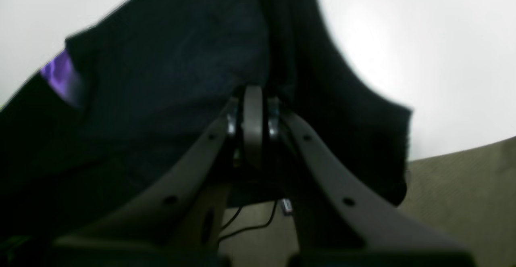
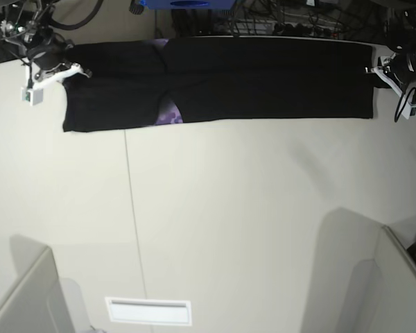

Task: Fold the T-shirt properly
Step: 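Release the folded edge and reposition both grippers on the strip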

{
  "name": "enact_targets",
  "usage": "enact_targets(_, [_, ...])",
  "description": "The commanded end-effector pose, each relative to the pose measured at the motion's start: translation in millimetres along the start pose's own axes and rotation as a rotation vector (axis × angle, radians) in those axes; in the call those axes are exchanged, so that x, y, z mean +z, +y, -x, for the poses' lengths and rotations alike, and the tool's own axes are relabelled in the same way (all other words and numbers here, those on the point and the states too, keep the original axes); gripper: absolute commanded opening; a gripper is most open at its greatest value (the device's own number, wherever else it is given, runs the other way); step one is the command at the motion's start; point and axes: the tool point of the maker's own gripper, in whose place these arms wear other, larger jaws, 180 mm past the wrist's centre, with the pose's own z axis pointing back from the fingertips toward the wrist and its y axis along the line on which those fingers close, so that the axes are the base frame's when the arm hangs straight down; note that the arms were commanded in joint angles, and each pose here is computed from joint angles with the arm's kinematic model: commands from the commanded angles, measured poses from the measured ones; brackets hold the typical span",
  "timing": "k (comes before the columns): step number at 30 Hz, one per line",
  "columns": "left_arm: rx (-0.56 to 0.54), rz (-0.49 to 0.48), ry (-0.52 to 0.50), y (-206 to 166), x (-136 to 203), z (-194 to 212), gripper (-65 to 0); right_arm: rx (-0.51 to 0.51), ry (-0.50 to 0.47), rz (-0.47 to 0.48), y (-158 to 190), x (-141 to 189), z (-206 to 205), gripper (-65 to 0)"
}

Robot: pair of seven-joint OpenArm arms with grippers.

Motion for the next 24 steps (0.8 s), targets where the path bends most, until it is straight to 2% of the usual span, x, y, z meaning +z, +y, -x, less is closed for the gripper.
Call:
enact_targets(1, [-0.025, -0.015, -0.031, 4, 8, -12, -65.0, 0.018, -0.026, -0.001, 0, 4, -8, -65.0])
enact_targets(6, [-0.025, -0.018, -0.036, 5, 8, -14, -65.0, 0.015, 0.014, -0.002, 0, 3, 0, -65.0])
enact_targets(7, [-0.025, -0.018, -0.038, 5, 9, -15, -65.0, 0.012, 0.012, 0.002, -1, 4, -1, -59.9])
enact_targets(8, [-0.025, -0.018, -0.039, 5, 9, -15, -62.2, 0.011, 0.013, 0.004, -2, 4, 0, -53.1])
enact_targets(10, [-0.024, -0.019, -0.042, 5, 9, -15, -57.8, 0.01, 0.012, 0.006, -3, 5, 0, -43.8])
enact_targets(11, [-0.025, -0.019, -0.042, 5, 9, -16, -55.5, 0.01, 0.01, 0.006, -3, 5, 0, -41.6])
enact_targets(14, [-0.016, -0.031, -0.062, 10, 14, -20, -42.6, 0.008, -0.006, 0.007, -3, 5, -3, -43.1])
enact_targets(18, [-0.001, -0.069, -0.175, 16, 40, -42, -12.2, 0.006, -0.065, 0.005, -3, 6, -12, -43.7])
enact_targets(20, [0.016, -0.093, -0.245, 20, 56, -52, -1.6, 0.005, -0.101, -0.001, -1, 6, -18, -43.7])
enact_targets(22, [0.041, -0.104, -0.293, 21, 65, -55, 0.0, -0.026, -0.169, -0.032, 6, 7, -27, -43.7])
enact_targets(24, [0.065, -0.089, -0.303, 16, 62, -51, -3.1, -0.044, -0.252, -0.081, 17, 9, -38, -44.9])
